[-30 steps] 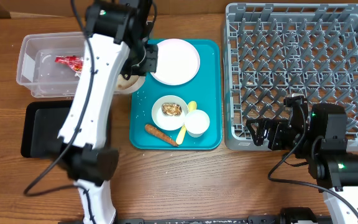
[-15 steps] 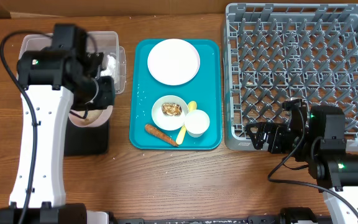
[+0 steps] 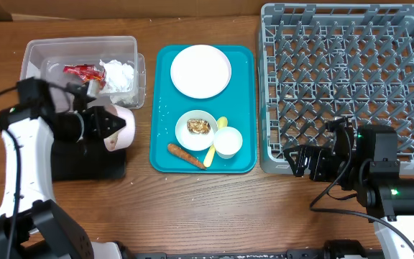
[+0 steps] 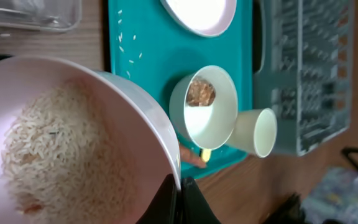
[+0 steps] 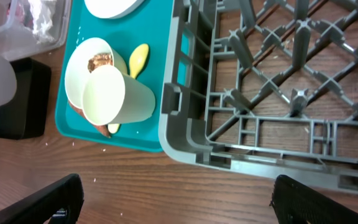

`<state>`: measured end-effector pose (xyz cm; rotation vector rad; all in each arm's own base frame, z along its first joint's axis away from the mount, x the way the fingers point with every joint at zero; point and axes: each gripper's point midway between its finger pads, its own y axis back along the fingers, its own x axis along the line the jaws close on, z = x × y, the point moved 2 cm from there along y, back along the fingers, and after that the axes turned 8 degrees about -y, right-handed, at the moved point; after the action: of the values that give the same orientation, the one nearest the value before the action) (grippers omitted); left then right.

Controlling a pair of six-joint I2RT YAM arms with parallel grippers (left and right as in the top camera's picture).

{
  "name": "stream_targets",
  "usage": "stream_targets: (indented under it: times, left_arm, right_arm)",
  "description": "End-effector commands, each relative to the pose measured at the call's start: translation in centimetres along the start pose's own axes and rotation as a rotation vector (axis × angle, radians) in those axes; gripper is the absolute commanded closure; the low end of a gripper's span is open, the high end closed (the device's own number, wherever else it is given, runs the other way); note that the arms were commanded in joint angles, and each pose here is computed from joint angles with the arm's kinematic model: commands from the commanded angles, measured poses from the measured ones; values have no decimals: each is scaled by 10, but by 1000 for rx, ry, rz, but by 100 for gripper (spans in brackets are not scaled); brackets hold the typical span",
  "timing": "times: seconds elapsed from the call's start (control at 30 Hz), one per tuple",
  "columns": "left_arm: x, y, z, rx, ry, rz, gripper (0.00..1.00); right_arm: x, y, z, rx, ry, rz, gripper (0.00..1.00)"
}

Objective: Sort waste into correct bins and load items into the dishwasher
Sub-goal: 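Carry the pink bowl over the black tray and tip out the rice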

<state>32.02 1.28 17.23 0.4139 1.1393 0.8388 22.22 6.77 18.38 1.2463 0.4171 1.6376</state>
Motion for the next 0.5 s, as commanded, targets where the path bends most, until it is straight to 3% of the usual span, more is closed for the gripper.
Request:
stream_targets:
  times: [0.0, 0.27, 0.47]
  left_arm:
    - [6, 16, 2, -131, 45, -141, 96]
    - [39, 58, 8, -409, 200, -352, 96]
    - [61, 67, 8, -505, 309, -482, 96]
  right_arm:
    - [5, 6, 4, -13, 7, 13, 1]
    - [6, 6, 5, -15, 8, 13, 2]
    - [6, 6, 5, -15, 8, 13, 2]
